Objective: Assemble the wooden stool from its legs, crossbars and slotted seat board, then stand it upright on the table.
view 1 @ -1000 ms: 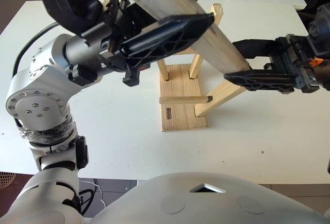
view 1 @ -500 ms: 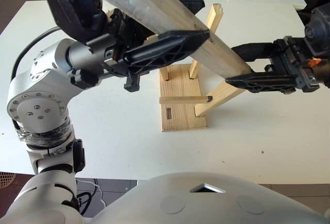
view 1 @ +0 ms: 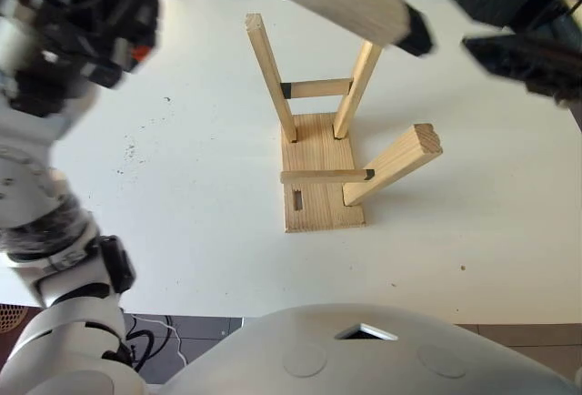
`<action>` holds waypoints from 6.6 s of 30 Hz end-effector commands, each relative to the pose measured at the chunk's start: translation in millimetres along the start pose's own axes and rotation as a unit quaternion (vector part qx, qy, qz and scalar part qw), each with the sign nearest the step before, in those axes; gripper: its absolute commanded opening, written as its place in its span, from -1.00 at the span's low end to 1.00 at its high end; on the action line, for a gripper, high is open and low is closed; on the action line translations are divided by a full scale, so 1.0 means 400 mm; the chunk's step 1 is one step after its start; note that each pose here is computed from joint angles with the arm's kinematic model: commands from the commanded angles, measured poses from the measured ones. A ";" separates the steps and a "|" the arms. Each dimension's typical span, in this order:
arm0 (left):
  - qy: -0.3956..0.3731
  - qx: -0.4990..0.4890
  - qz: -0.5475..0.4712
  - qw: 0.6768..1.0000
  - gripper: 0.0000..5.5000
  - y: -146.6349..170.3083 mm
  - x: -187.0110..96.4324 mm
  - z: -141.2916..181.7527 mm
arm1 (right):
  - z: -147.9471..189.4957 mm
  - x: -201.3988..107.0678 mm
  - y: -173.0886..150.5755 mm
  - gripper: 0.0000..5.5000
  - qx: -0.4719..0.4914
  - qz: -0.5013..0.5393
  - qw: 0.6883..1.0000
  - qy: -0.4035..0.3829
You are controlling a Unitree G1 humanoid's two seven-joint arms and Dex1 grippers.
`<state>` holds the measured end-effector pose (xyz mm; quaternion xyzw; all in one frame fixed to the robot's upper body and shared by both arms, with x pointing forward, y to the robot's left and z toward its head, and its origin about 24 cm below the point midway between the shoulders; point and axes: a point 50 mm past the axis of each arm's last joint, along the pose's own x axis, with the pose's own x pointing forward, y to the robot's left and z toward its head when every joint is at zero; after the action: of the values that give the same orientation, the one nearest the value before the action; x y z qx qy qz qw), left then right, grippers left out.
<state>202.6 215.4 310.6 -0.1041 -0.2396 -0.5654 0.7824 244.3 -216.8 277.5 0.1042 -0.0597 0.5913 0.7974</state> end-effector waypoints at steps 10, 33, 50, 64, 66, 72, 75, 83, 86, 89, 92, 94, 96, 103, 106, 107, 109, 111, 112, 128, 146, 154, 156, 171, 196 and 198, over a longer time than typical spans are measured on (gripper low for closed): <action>0.269 -0.036 0.043 0.962 -0.26 -0.013 -0.208 -0.180 | -0.092 -0.066 0.022 0.14 -0.027 -0.074 0.995 0.060; 0.261 -0.057 0.003 0.964 -0.26 -0.112 -0.207 -0.330 | -0.100 -0.053 0.020 0.14 -0.037 -0.047 0.996 0.064; 0.284 -0.035 -0.027 0.958 -0.26 -0.124 -0.197 -0.380 | -0.092 -0.042 0.013 0.14 -0.050 -0.029 0.996 0.069; 0.305 0.002 -0.044 0.951 -0.26 -0.092 -0.191 -0.365 | -0.106 -0.044 0.016 0.14 -0.048 -0.028 0.996 0.071; 0.320 -0.007 -0.043 0.947 -0.26 -0.093 -0.202 -0.373 | -0.107 -0.043 0.017 0.14 -0.048 -0.028 0.996 0.072; 0.353 -0.042 -0.028 0.934 -0.26 -0.080 -0.216 -0.403 | -0.111 -0.043 0.021 0.14 -0.048 -0.026 0.996 0.075; 0.373 -0.046 -0.033 0.926 -0.26 -0.073 -0.221 -0.418 | -0.114 -0.040 0.023 0.14 -0.048 -0.022 0.996 0.076; 0.457 -0.034 -0.067 0.886 -0.26 -0.074 -0.257 -0.440 | -0.118 -0.041 0.028 0.14 -0.048 -0.024 0.996 0.077; 0.463 -0.034 -0.059 0.884 -0.26 -0.055 -0.247 -0.449 | -0.125 -0.038 0.031 0.14 -0.048 -0.024 0.996 0.077; 0.462 -0.046 -0.040 0.885 -0.26 -0.032 -0.231 -0.456 | -0.132 -0.033 0.034 0.14 -0.047 -0.019 0.996 0.078; 0.463 -0.060 -0.025 0.884 -0.26 -0.014 -0.222 -0.465 | -0.136 -0.028 0.036 0.14 -0.047 -0.013 0.996 0.080; 0.476 -0.063 -0.024 0.877 -0.26 -0.006 -0.226 -0.477 | -0.138 -0.026 0.039 0.14 -0.047 -0.009 0.996 0.081; 0.487 -0.068 -0.025 0.871 -0.26 -0.001 -0.228 -0.489 | -0.142 -0.023 0.041 0.14 -0.048 -0.005 0.995 0.083; 0.498 -0.093 -0.025 0.862 -0.26 0.017 -0.223 -0.524 | -0.149 -0.011 0.047 0.14 -0.049 0.005 0.996 0.081; 0.507 -0.099 -0.022 0.856 -0.26 0.028 -0.221 -0.539 | -0.152 -0.006 0.050 0.14 -0.050 0.009 0.996 0.077; 0.511 -0.098 -0.022 0.854 -0.26 0.031 -0.221 -0.544 | -0.154 -0.004 0.051 0.14 -0.050 0.011 0.996 0.077; 0.517 -0.098 -0.020 0.850 -0.26 0.037 -0.222 -0.552 | -0.157 -0.001 0.052 0.14 -0.050 0.013 0.996 0.076; 0.521 -0.100 -0.015 0.848 -0.26 0.039 -0.227 -0.559 | -0.160 0.000 0.053 0.14 -0.049 0.014 0.996 0.075; 0.523 -0.102 -0.012 0.846 -0.26 0.040 -0.231 -0.562 | -0.161 0.000 0.054 0.14 -0.049 0.015 0.996 0.075; 0.555 -0.100 -0.004 0.826 -0.26 0.025 -0.240 -0.625 | -0.190 0.047 0.075 0.14 -0.025 0.063 0.996 0.056; 0.541 -0.109 0.011 0.834 -0.26 0.058 -0.221 -0.617 | 0.001 0.095 -0.068 0.14 -0.169 -0.086 0.980 -0.058; 0.576 -0.086 -0.024 0.812 -0.26 0.021 -0.246 -0.659 | -0.076 0.113 -0.167 0.14 -0.184 -0.189 0.964 -0.018; 0.579 -0.086 -0.023 0.810 -0.26 0.019 -0.252 -0.664 | -0.109 0.129 -0.161 0.14 -0.181 -0.173 0.968 0.002; 0.516 -0.123 -0.082 0.844 -0.26 -0.021 -0.221 -0.600 | -0.147 0.143 -0.117 0.14 -0.130 -0.106 0.986 0.017; 0.522 -0.112 -0.048 0.844 -0.26 -0.017 -0.216 -0.566 | -0.274 0.192 -0.090 0.14 -0.176 0.012 0.972 0.155; 0.524 -0.112 -0.051 0.843 -0.26 -0.017 -0.215 -0.567 | -0.281 0.224 -0.104 0.14 -0.192 0.039 0.965 0.172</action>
<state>245.7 163.6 136.4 0.1291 0.0643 -0.6465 0.7491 298.5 -137.7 193.2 -0.1247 -0.0591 0.5700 0.8100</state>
